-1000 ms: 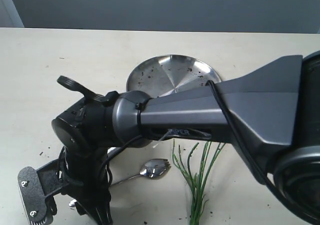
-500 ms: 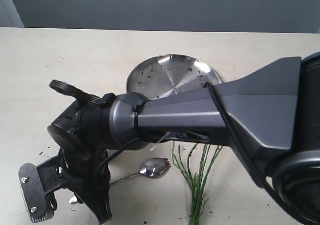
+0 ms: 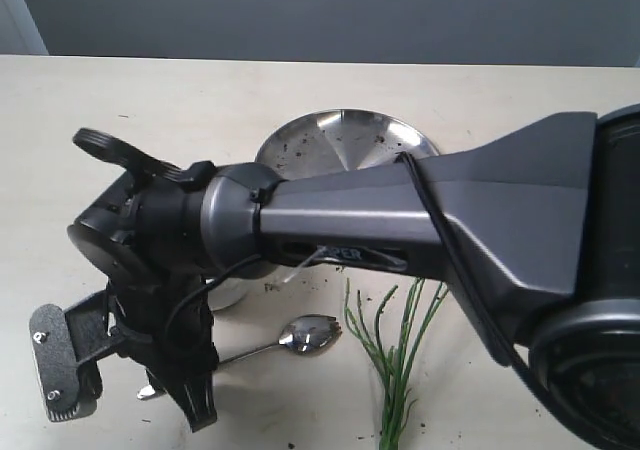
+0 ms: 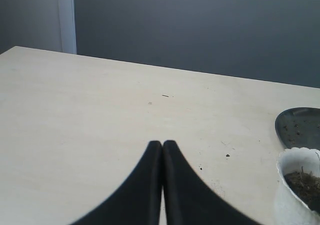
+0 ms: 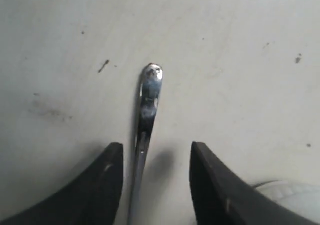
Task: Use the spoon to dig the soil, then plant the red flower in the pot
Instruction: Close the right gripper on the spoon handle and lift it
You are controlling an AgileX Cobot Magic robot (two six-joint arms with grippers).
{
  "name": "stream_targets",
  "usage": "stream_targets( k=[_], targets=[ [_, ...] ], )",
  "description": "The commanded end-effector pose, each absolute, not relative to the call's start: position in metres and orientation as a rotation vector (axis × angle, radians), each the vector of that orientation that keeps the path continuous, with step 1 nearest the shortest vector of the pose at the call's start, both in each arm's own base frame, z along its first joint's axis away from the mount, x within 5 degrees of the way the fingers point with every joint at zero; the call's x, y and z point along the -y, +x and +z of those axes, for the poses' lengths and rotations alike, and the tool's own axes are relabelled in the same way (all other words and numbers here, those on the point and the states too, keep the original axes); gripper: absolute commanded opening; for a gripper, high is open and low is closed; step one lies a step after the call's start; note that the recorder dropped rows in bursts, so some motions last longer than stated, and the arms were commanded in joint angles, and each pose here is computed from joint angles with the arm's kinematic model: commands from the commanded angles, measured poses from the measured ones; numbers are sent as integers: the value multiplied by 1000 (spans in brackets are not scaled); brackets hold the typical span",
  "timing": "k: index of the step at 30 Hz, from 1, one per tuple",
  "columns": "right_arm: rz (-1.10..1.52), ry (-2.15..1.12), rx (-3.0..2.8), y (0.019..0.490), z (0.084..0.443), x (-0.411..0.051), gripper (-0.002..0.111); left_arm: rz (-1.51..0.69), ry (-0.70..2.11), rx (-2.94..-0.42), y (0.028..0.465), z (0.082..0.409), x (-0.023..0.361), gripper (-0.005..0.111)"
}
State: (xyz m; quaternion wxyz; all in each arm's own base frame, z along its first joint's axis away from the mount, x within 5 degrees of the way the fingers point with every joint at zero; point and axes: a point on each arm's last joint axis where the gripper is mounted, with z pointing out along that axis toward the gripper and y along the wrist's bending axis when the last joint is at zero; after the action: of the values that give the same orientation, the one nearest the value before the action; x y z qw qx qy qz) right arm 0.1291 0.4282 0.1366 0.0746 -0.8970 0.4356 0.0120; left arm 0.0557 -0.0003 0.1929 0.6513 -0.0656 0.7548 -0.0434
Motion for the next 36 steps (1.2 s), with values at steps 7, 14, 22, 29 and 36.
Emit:
stream_targets(
  k=[7, 14, 22, 29, 36],
  targets=[
    [25, -2657, -1348, 123, 184, -437, 42, -113, -158, -1713, 56, 192, 1, 0],
    [168, -2679, -1417, 110, 183, -438, 42, -113, -158, -1713, 56, 192, 1, 0],
    [130, -2753, -1363, 91, 159, -446, 42, -113, -158, -1713, 56, 192, 1, 0],
    [36, -2744, -1308, 98, 139, -451, 42, -113, -158, -1713, 56, 192, 1, 0],
    [-1, -2729, -1320, 105, 119, -454, 42, -113, -158, -1713, 56, 192, 1, 0]
  ],
)
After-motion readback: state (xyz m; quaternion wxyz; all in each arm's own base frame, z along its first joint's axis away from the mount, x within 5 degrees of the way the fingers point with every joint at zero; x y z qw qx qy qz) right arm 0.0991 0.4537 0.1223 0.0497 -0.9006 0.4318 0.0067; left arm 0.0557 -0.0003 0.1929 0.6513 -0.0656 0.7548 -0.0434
